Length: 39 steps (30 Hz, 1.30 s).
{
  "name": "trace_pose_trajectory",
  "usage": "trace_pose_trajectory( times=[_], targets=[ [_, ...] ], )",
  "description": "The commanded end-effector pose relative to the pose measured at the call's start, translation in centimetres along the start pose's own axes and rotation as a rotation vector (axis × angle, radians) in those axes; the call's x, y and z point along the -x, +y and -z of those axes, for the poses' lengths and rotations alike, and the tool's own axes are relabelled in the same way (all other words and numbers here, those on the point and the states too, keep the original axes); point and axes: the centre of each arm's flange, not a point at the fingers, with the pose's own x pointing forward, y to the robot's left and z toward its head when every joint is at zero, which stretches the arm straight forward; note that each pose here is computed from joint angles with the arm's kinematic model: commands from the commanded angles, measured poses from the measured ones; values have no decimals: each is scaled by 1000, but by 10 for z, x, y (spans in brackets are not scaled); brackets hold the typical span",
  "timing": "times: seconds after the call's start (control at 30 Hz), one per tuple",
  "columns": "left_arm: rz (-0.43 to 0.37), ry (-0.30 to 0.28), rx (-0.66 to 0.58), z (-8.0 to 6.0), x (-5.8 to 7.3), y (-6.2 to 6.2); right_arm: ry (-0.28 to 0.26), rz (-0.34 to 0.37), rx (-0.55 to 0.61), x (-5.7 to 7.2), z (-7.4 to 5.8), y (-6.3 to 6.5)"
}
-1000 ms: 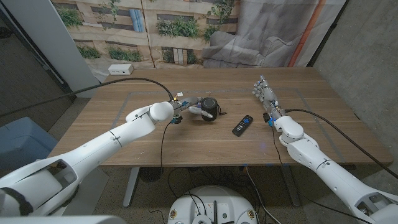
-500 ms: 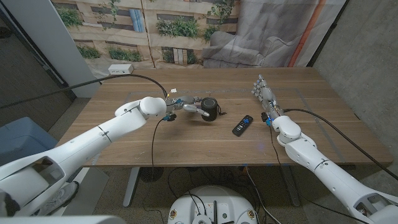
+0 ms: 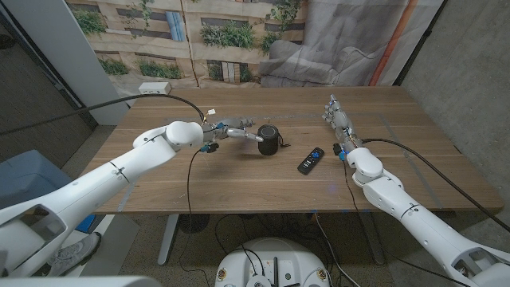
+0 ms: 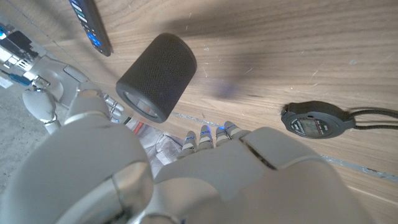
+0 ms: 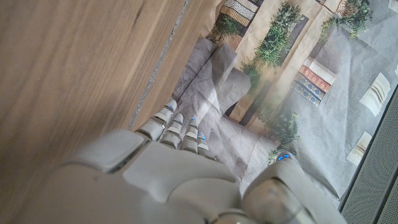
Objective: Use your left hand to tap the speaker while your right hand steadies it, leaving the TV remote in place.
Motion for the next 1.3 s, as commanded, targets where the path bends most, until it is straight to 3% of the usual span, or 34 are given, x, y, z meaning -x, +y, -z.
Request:
trace_pose_trajectory(
  times=[0.03,0.4,0.93,1.1,1.3],
  targets=[
    [-105,-38,104,13,15,17,-2,11,30,2,-3,2],
    [-232,-62,183,26,21,15,-26,5,65,-5,-8,0],
    [-392,-108,339,42,17,3,-44,9,-5,-15,-7,0],
    [-398,-141,413,52,19,-3,-30,22,-26,-17,-7,3],
    [-480,-156,494,67,25,-10,-32,37,-66,-18,-6,5]
  ],
)
